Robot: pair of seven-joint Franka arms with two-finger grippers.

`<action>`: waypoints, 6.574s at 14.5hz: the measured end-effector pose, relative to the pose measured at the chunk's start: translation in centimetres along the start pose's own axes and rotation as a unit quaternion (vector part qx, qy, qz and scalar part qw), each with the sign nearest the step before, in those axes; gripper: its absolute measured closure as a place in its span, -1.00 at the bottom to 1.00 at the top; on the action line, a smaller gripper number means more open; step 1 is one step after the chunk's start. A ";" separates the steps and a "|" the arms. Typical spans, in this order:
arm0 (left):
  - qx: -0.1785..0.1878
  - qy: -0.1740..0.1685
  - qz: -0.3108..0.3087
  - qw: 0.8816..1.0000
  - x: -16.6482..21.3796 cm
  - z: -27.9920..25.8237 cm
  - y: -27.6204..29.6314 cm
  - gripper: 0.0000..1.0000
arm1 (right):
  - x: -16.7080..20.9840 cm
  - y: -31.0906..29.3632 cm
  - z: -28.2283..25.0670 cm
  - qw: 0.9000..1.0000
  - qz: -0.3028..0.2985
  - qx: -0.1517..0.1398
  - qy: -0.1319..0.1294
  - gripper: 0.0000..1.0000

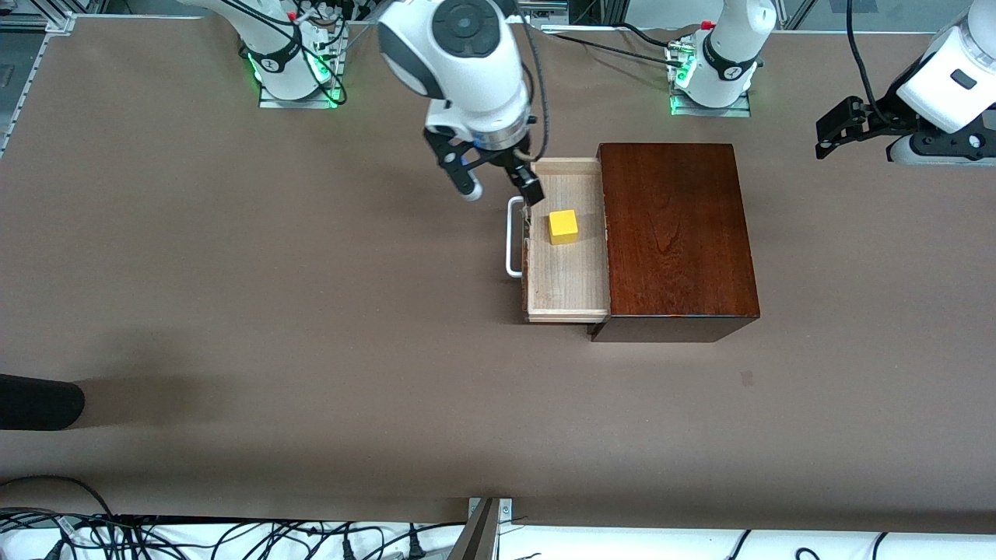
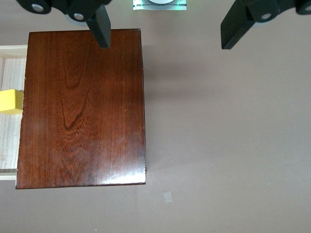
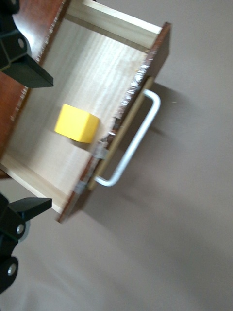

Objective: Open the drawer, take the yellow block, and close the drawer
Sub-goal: 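Lower the right gripper into the drawer and grasp the yellow cube, then lift the yellow cube out with the right gripper and carry it aside, then lower the cube onto the table and open the right gripper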

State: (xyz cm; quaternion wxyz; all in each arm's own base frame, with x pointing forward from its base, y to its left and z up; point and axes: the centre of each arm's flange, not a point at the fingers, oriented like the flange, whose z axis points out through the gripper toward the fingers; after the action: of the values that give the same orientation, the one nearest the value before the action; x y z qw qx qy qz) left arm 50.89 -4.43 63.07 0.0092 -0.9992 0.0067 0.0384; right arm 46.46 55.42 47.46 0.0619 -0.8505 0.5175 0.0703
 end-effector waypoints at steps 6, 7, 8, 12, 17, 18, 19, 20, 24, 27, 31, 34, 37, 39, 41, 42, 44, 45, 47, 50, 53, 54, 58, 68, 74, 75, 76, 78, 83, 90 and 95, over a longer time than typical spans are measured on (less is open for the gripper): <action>-0.002 0.006 -0.007 1.000 1.6 0.3 -0.7 -1.00 | -2.1 -1.8 5.2 0.998 0.066 0.013 -0.004 -1.00; -0.003 0.008 -0.009 1.000 2.1 0.2 -0.9 -1.00 | -1.9 -2.0 5.8 0.997 0.074 0.010 -0.002 -1.00; -0.003 0.012 -0.010 1.000 2.5 -0.1 -1.0 -1.00 | -1.8 -2.1 6.5 0.997 0.081 0.008 0.001 -1.00; -0.004 0.020 -0.009 1.000 3.2 -0.4 -0.9 -1.00 | -3.1 -1.8 8.8 0.994 0.108 0.011 0.008 -1.00; -0.004 0.019 -0.003 1.000 3.9 -0.1 -0.3 -1.00 | -4.9 -1.5 12.2 0.992 0.125 0.023 0.012 -1.00; -0.004 0.020 -0.003 1.000 3.9 -0.2 -0.3 -1.00 | -4.8 -1.6 12.8 0.992 0.126 0.023 0.015 -1.00; -0.004 0.021 -0.003 1.000 3.9 -0.3 -0.3 -1.00 | -4.5 -1.7 13.2 0.991 0.127 0.023 0.018 -1.00; -0.004 0.022 -0.003 1.000 3.9 -0.3 -0.3 -1.00 | -4.2 -1.8 13.5 0.991 0.127 0.024 0.022 -1.00; -0.004 0.022 -0.003 1.000 3.9 -0.3 -0.2 -1.00 | -3.8 -2.0 14.9 0.991 0.128 0.024 0.028 -1.00; -0.004 0.022 -0.002 1.000 3.9 -0.3 -0.1 -1.00 | -4.1 -1.9 15.8 0.992 0.125 0.023 0.028 -1.00; -0.004 0.023 -0.001 1.000 3.9 -0.4 0.0 -1.00 | -3.9 -2.0 16.6 0.991 0.125 0.026 0.027 -0.96; -0.004 0.023 -0.001 1.000 3.9 -0.4 0.0 -1.00 | -3.7 -2.2 17.0 0.991 0.126 0.027 0.030 -0.88; -0.004 0.023 -0.001 1.000 3.9 -0.4 0.0 -1.00 | -3.6 -2.2 17.2 0.991 0.124 0.029 0.033 -0.26; -0.004 0.023 -0.001 1.000 3.9 -0.4 0.0 -1.00 | -3.6 -2.2 17.2 0.992 0.122 0.029 0.033 -0.11; -0.004 0.023 -0.001 1.000 3.9 -0.4 0.0 -1.00 | -3.6 -2.2 17.1 0.992 0.121 0.029 0.033 -0.11; -0.004 0.023 -0.001 1.000 3.9 -0.4 0.0 -1.00 | -3.6 -2.2 17.1 0.992 0.121 0.029 0.033 -0.11; -0.004 0.023 -0.001 1.000 3.9 -0.4 0.0 -1.00 | -3.6 -2.2 17.1 0.992 0.120 0.030 0.033 -0.11; -0.004 0.023 -0.001 1.000 3.9 -0.4 0.0 -1.00 | -3.7 -2.3 17.0 0.992 0.120 0.031 0.032 -0.11; -0.004 0.023 -0.001 1.000 3.9 -0.4 0.0 -1.00 | -3.8 -2.6 16.1 0.992 0.119 0.038 0.027 -0.11; -0.004 0.023 -0.001 1.000 3.9 -0.4 0.0 -1.00 | -4.2 -2.6 12.9 0.993 0.111 0.042 0.029 -0.11; -0.004 0.022 0.000 1.000 4.0 -0.3 0.1 -1.00 | -4.4 -2.1 6.7 0.995 0.084 0.044 0.026 -0.11; -0.004 0.022 0.000 1.000 4.0 -0.3 0.1 -1.00 | -4.2 -1.7 4.2 0.997 0.067 0.040 0.023 -0.11; -0.004 0.022 0.000 1.000 4.0 -0.3 0.1 -1.00 | -1.7 1.1 -4.4 0.998 -0.047 -0.008 0.046 -0.11; -0.004 0.022 0.000 1.000 4.0 -0.3 0.2 -1.00 | 18.2 7.4 -15.9 0.914 -0.387 -0.105 0.068 -0.11; -0.004 0.022 0.001 1.000 4.0 -0.3 0.2 -1.00 | 31.9 12.8 -18.9 0.873 -0.473 -0.113 0.028 -0.11; -0.004 0.022 0.001 1.000 4.0 -0.3 0.2 -1.00 | 33.6 13.3 -19.1 0.869 -0.482 -0.112 0.023 -0.11; -0.004 0.022 0.001 1.000 4.0 -0.3 0.2 -1.00 | 35.0 13.6 -19.1 0.863 -0.492 -0.113 0.019 -0.11; -0.004 0.022 0.001 1.000 4.0 -0.3 0.2 -1.00 | 37.4 14.0 -18.6 0.854 -0.505 -0.123 0.013 -0.11; -0.004 0.022 0.001 1.000 4.0 -0.3 0.2 -1.00 | 43.4 13.8 -16.0 0.852 -0.502 -0.148 0.017 -0.11; -0.004 0.022 0.001 1.000 4.0 -0.3 0.2 -1.00 | 52.3 15.8 -7.4 0.855 -0.497 -0.152 -0.006 -0.11; -0.004 0.022 0.001 1.000 4.0 -0.3 0.3 -1.00 | 54.4 14.4 3.4 0.849 -0.497 -0.175 -0.032 -0.11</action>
State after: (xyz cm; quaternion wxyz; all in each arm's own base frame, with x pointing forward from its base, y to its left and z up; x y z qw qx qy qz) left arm 54.89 -4.75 63.06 0.0051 -0.9998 0.0082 0.0163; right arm 58.18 2.03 33.62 -0.0447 -0.9882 0.0024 0.1466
